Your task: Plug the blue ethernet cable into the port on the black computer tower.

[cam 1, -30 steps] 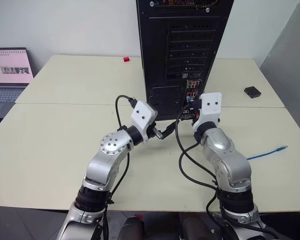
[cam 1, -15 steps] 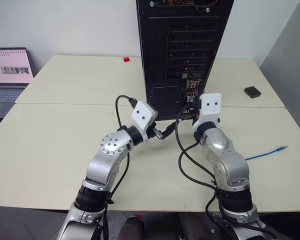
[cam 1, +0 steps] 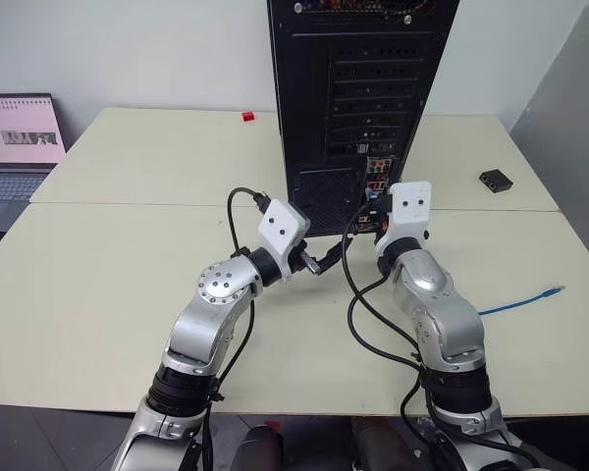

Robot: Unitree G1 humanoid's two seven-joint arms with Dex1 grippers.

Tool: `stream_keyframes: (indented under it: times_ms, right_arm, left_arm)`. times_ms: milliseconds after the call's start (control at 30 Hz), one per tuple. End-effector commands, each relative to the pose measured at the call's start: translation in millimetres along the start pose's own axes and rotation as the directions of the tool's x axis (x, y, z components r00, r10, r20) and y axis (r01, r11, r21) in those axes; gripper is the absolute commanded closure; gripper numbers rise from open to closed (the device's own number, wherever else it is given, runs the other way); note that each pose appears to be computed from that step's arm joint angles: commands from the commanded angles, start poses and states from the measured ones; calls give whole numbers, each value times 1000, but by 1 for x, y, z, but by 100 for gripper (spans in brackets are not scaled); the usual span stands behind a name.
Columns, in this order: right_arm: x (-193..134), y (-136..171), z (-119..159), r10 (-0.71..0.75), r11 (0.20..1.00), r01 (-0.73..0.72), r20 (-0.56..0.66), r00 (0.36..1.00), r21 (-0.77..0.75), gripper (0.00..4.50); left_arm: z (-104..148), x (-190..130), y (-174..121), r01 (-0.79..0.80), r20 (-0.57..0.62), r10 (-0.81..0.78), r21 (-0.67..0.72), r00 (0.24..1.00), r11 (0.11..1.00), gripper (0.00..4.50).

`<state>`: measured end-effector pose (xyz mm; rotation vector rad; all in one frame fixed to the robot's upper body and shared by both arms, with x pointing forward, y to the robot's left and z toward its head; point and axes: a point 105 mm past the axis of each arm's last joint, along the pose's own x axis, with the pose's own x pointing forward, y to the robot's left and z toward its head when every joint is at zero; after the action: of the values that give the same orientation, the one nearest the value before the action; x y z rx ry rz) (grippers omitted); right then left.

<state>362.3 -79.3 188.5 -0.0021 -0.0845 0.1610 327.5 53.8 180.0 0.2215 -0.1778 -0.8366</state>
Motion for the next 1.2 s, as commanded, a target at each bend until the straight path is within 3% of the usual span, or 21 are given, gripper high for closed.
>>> stream_keyframes:
  times_ms: [33, 767, 1200]
  right_arm:
    - [1, -4, 19, -21, 1000, 22, 80, 997, -6, 450]
    - [4, -9, 8, -29, 999, 31, 50, 998, -33, 450]
    - [9, -7, 17, -13, 999, 17, 77, 997, -43, 450]
  left_arm:
    - [9, -1, -3, 6, 30, -7, 27, 1000, 1000, 5]
    - [10, 1, -6, 15, 36, -16, 31, 999, 999, 5]
    - [10, 1, -6, 14, 40, -15, 31, 999, 999, 5]
